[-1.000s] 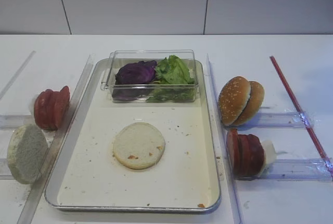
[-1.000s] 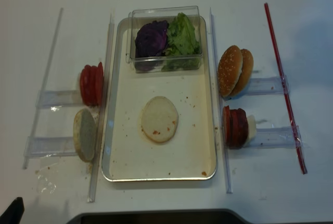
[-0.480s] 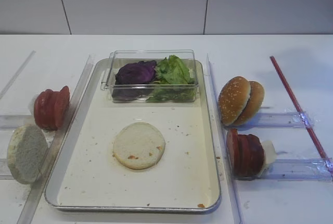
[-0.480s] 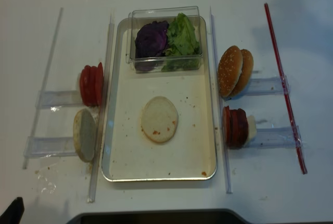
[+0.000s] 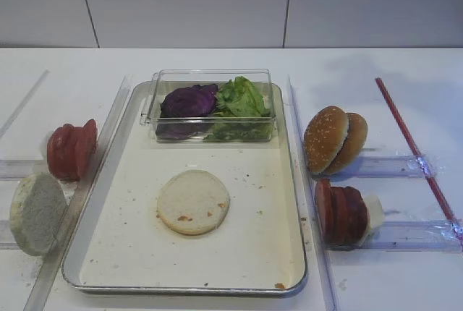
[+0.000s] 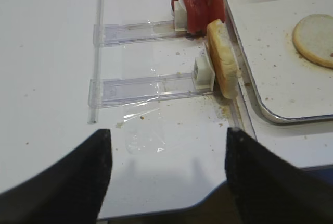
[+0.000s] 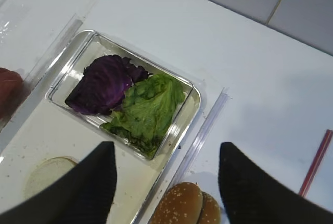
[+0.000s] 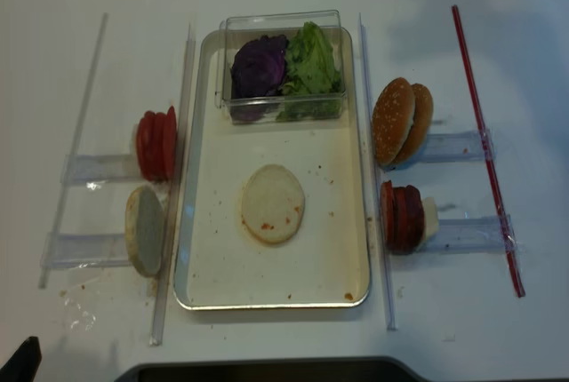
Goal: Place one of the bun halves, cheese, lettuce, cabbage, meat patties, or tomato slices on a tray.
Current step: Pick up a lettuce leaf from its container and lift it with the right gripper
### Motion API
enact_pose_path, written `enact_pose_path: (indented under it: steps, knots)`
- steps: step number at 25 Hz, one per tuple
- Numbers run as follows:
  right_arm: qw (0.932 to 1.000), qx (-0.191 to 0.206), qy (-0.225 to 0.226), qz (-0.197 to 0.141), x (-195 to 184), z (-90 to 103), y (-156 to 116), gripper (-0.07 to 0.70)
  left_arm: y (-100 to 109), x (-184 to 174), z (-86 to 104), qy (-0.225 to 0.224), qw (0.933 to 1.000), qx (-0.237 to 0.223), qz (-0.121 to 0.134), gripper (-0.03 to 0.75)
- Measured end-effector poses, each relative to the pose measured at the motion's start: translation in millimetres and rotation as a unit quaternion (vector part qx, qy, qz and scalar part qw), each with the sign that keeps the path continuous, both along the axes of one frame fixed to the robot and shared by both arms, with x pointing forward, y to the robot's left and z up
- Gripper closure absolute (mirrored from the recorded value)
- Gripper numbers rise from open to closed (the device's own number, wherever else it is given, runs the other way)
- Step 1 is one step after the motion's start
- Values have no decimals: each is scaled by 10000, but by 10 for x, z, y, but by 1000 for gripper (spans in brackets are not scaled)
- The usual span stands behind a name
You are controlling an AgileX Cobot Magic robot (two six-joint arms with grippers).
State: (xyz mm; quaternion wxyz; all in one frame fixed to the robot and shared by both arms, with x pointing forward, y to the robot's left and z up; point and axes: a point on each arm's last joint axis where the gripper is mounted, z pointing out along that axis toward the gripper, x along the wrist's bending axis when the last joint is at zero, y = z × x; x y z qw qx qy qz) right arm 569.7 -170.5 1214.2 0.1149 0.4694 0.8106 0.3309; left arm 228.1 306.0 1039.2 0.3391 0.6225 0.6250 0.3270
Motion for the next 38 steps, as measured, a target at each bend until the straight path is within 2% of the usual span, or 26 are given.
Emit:
enact_pose_path:
  steps: [9,19,30,38]
  knots:
    - [9996,-64,206,168,312,-248,249,183,0,0,0,0,10000,0,0,287]
    - [9981,-19,577,229,649,-623,487,184,0,0,0,0,10000,0,0,287]
    - [9944,35,1017,271,818,-979,605,184,0,0,0,0,10000,0,0,287]
    - [9909,-76,1258,466,841,-1230,824,185,0,0,0,0,10000,0,0,287]
